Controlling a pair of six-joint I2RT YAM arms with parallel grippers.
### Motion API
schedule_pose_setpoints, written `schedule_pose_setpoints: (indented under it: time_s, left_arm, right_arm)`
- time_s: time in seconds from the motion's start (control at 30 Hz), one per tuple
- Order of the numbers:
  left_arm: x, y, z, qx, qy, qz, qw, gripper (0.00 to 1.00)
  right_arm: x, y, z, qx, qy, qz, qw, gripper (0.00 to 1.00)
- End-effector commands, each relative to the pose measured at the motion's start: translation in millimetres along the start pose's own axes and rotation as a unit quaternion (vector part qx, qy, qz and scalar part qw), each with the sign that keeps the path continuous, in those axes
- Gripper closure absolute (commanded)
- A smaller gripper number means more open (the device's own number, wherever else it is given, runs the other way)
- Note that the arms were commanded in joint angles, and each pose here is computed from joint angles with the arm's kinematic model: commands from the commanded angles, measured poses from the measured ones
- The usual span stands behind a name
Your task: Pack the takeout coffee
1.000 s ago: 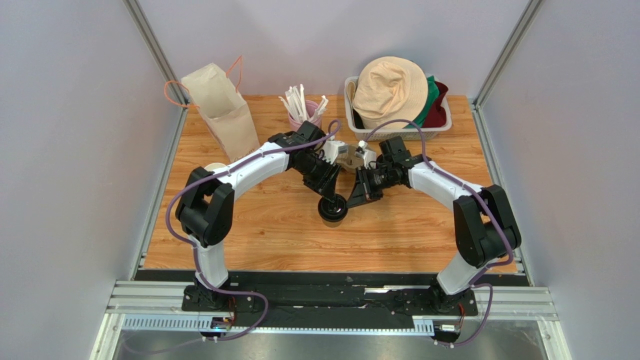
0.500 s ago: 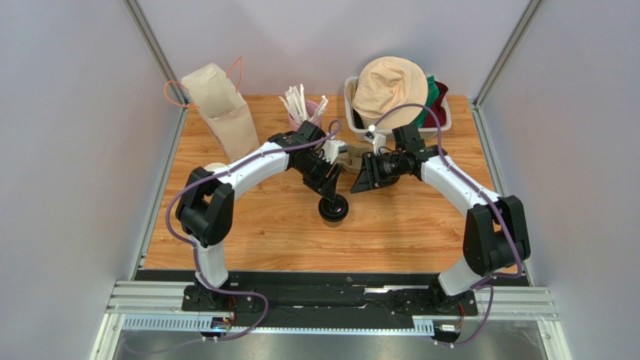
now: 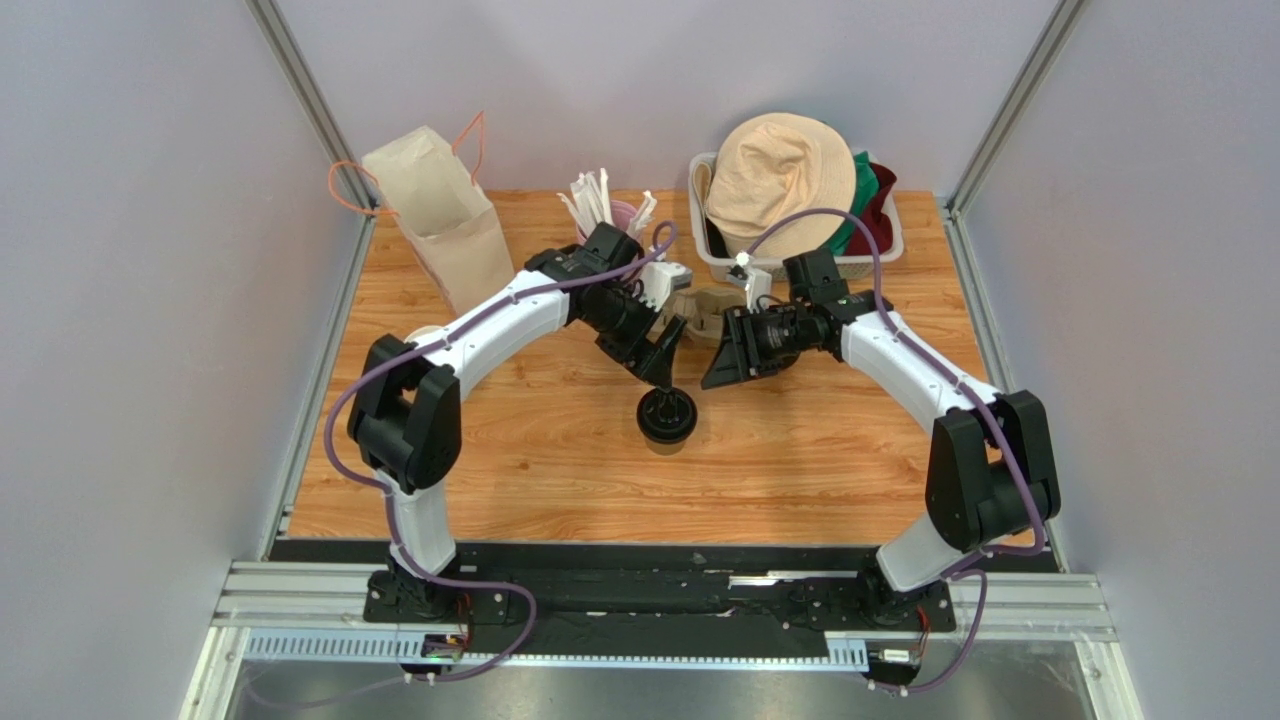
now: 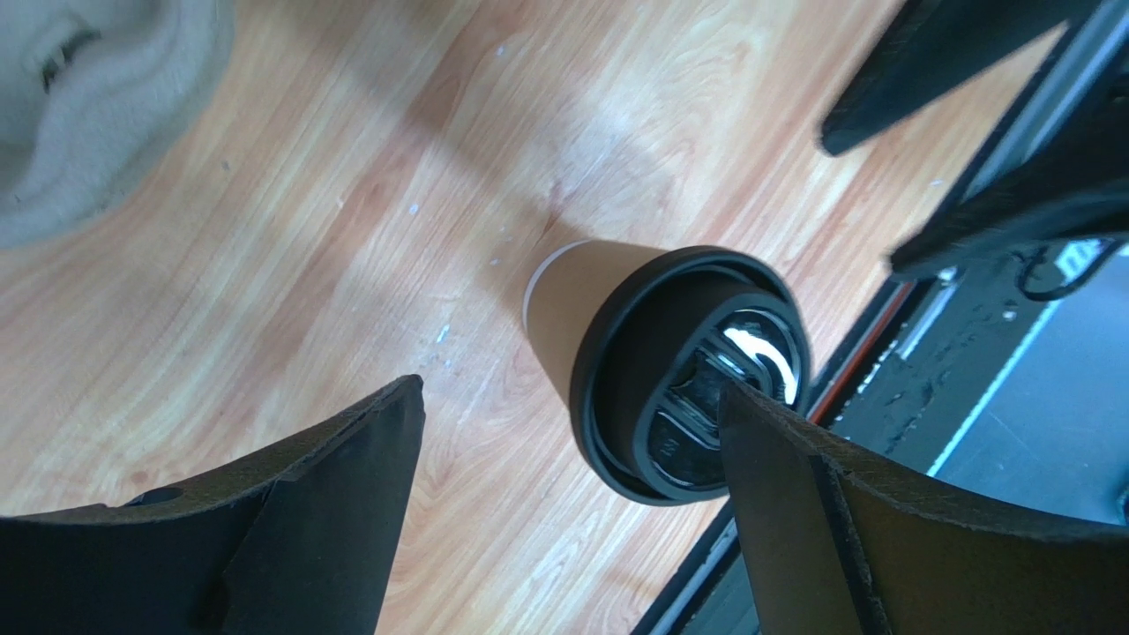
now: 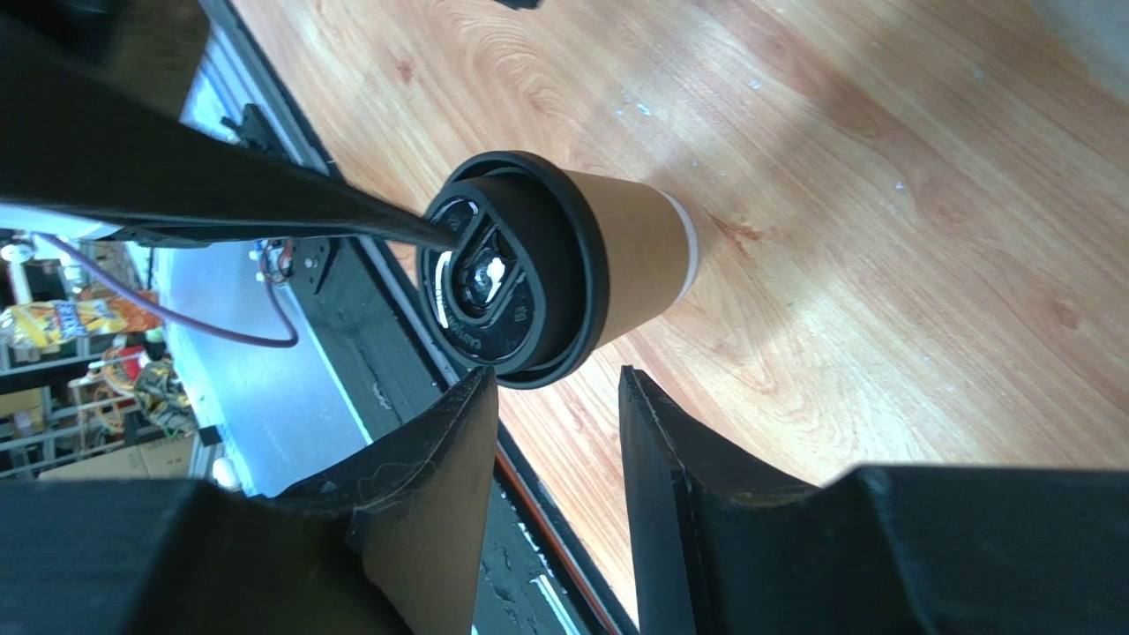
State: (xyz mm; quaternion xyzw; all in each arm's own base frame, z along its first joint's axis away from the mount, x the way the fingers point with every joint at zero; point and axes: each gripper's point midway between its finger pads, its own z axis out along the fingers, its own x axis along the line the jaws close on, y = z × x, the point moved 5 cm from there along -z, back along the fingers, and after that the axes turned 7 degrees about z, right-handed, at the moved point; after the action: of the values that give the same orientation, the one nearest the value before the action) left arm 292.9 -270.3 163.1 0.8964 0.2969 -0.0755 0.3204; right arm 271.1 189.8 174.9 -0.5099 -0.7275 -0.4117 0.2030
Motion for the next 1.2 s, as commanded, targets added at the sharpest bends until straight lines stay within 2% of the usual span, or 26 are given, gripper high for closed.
schedule_pose_setpoints:
  time_s: [0.0, 0.13, 0.33, 0.43, 0.63, 1.17]
  left_arm:
    - [-23.2, 28.3, -37.5, -0.069, -0.040, 0.055, 0.995, 0.10]
    - [-30.0, 4.0, -38.8, -0.057, -0.053, 0.071, 0.994, 0.10]
    - [-26.5, -37.9, -31.0, -0.032, -0.043, 0.076, 0.996, 0.10]
    - [-27.6, -45.4, -31.2, -0.037, -0.042, 0.082, 0.995, 0.10]
    - [-26.1, -48.4, -25.7, -0.039, -0.045, 0.081, 0.995, 0.11]
    - [-15.0, -51.4, -8.9, -0.030, -0.033, 0.059, 0.997, 0.13]
  right_arm:
    - [1.1, 11.9, -0.1, -0.023, -0.026, -0.040, 0.999, 0.57]
    - [-1.5, 25.1, -1.8, -0.041, -0.064, -0.056, 0.996, 0.57]
    - [4.0, 36.9, 6.7, -0.046, -0.066, -0.070, 0.994, 0.55]
    - [7.0, 39.0, 15.4, -0.045, -0.074, -0.081, 0.993, 0.52]
    - [13.8, 37.2, 32.8, -0.034, -0.081, -0.100, 0.991, 0.46]
    - [12.8, 22.5, 57.1, 0.000, -0.078, -0.105, 0.991, 0.46]
